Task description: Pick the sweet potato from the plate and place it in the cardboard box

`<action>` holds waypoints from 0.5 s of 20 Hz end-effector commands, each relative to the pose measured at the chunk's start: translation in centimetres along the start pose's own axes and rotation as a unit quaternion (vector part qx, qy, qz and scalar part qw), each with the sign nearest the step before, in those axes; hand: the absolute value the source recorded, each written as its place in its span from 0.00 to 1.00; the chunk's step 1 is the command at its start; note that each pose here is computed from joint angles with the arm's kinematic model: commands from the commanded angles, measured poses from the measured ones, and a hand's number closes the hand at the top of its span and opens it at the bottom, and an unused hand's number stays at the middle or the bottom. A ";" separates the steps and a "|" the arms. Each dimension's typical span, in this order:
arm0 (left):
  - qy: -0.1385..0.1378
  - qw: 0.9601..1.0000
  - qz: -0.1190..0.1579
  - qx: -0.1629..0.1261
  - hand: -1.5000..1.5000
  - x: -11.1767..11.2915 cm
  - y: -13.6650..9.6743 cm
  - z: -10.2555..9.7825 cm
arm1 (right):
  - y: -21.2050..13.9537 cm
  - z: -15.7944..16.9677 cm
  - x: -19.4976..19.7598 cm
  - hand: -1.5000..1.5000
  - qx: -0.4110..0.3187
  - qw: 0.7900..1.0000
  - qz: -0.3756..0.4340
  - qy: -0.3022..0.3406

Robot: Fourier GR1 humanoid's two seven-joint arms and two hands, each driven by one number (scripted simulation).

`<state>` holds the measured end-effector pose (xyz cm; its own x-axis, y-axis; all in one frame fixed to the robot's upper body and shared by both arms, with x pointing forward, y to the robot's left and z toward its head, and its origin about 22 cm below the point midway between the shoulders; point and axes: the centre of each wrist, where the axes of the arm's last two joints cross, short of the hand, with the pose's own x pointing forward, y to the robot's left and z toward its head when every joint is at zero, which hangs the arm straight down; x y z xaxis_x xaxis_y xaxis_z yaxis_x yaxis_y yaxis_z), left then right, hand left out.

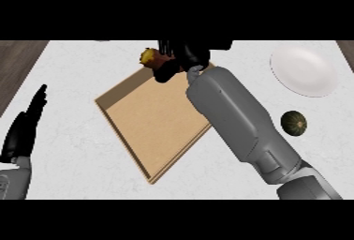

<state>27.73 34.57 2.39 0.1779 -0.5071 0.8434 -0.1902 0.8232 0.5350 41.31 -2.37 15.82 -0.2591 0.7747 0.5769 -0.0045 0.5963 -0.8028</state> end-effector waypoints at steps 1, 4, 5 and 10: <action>-0.013 1.000 -0.008 -0.002 0.50 0.0 0.4 -0.8 | 0.8 -1.3 -1.2 1.00 -0.030 0.999 0.016 0.038; -0.026 0.999 -0.001 -0.019 0.50 1.4 -2.0 -0.9 | 1.4 -1.3 -2.8 0.00 0.001 0.995 -0.023 0.096; -0.019 1.000 0.000 -0.009 0.50 0.1 -0.9 -1.4 | 2.3 -0.6 -3.2 0.00 0.008 0.994 -0.043 0.102; -0.030 0.999 -0.009 -0.024 0.50 1.9 -1.3 -1.9 | 2.1 -1.3 -3.2 0.00 0.003 0.992 -0.055 0.112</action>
<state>29.28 33.27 2.84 0.1393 -0.5219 0.8416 -0.1568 0.8275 0.5391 43.17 -3.18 13.03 -0.0663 0.7508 0.6572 -0.0384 0.6563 -0.7536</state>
